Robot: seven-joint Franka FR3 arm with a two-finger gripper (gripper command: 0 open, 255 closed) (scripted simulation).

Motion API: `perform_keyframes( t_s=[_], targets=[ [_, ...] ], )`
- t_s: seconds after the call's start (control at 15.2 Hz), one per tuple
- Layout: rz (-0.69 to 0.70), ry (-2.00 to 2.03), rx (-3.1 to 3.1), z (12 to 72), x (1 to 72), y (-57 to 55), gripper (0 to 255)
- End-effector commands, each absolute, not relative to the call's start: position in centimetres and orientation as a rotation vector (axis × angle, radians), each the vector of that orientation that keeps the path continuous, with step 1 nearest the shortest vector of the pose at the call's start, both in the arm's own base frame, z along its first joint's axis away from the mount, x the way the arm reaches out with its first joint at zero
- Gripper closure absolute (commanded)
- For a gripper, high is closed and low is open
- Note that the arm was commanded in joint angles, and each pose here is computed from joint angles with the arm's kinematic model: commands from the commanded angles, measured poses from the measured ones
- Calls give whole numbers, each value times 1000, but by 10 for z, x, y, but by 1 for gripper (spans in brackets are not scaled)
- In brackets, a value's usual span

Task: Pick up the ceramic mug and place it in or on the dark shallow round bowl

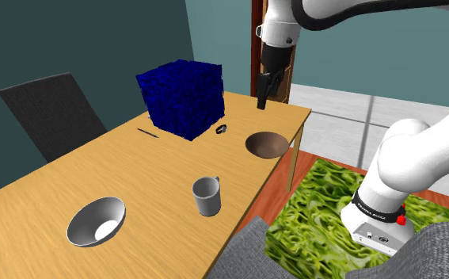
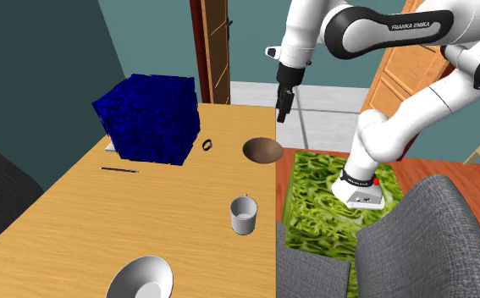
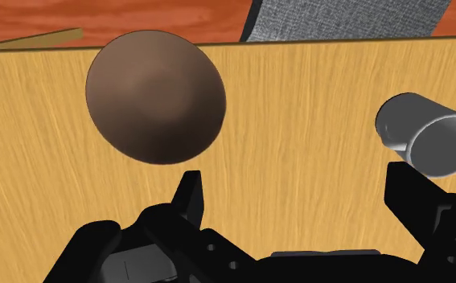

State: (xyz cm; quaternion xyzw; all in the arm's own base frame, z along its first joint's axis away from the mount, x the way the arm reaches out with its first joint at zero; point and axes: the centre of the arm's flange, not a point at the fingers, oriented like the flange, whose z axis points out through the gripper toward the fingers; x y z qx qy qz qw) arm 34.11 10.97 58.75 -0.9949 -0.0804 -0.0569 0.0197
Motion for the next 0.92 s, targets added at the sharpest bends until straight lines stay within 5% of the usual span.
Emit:
perform_keyframes(
  t_s=[0.0,0.86],
  targets=[
    [-166,-245,-3096,571,345,132,0],
    [-94,-231,-3153,477,380,281,0]
  ],
)
